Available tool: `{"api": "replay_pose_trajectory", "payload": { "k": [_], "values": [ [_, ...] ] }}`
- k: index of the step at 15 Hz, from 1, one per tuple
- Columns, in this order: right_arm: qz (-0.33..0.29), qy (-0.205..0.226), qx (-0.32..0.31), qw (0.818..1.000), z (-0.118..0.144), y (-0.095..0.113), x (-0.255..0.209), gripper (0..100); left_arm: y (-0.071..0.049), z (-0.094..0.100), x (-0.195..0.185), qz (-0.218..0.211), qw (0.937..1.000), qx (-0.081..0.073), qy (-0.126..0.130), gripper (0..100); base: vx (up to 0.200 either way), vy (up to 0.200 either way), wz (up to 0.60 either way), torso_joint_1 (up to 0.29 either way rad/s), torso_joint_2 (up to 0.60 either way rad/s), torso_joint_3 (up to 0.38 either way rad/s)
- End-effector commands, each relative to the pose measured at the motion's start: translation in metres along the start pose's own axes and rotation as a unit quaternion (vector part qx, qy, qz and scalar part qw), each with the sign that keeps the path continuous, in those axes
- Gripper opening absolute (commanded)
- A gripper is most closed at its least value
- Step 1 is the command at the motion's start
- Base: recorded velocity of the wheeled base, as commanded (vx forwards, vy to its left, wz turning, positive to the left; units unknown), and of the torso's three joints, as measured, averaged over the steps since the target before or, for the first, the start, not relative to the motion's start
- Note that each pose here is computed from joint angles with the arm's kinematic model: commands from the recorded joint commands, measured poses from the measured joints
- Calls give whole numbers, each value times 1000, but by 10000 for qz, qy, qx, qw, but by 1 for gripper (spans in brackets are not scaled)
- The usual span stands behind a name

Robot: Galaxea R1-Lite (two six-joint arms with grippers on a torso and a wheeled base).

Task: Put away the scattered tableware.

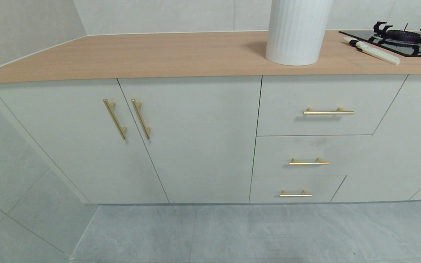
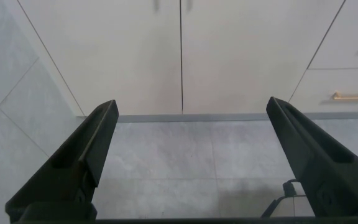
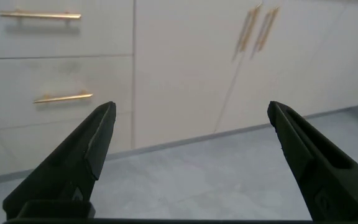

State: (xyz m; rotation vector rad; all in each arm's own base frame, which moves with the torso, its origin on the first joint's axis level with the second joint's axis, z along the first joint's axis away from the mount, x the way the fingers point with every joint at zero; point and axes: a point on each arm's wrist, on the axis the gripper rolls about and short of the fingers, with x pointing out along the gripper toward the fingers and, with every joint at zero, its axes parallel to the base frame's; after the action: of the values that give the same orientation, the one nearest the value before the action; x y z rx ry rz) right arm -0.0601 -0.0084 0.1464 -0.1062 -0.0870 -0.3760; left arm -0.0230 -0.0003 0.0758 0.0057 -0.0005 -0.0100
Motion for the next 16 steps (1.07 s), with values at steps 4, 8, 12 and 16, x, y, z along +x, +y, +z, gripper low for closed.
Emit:
{"api": "replay_pose_trajectory", "payload": {
  "k": [4,8,12,16],
  "values": [
    [1182,79,387,9922,-64,24,26,100,0,0,0,4,10000,2,2,100,0,0,0,0,0,0],
    [1384,215,368,9895,-67,25,25,100,0,0,0,4,10000,2,2,100,0,0,0,0,0,0],
    [1707,524,369,9832,-73,27,24,100,0,0,0,-4,10000,25,2,100,0,0,0,0,0,0],
    [1752,417,401,9828,-72,27,24,100,0,0,0,-4,10000,10,2,100,0,0,0,0,0,0]
  ]
}}
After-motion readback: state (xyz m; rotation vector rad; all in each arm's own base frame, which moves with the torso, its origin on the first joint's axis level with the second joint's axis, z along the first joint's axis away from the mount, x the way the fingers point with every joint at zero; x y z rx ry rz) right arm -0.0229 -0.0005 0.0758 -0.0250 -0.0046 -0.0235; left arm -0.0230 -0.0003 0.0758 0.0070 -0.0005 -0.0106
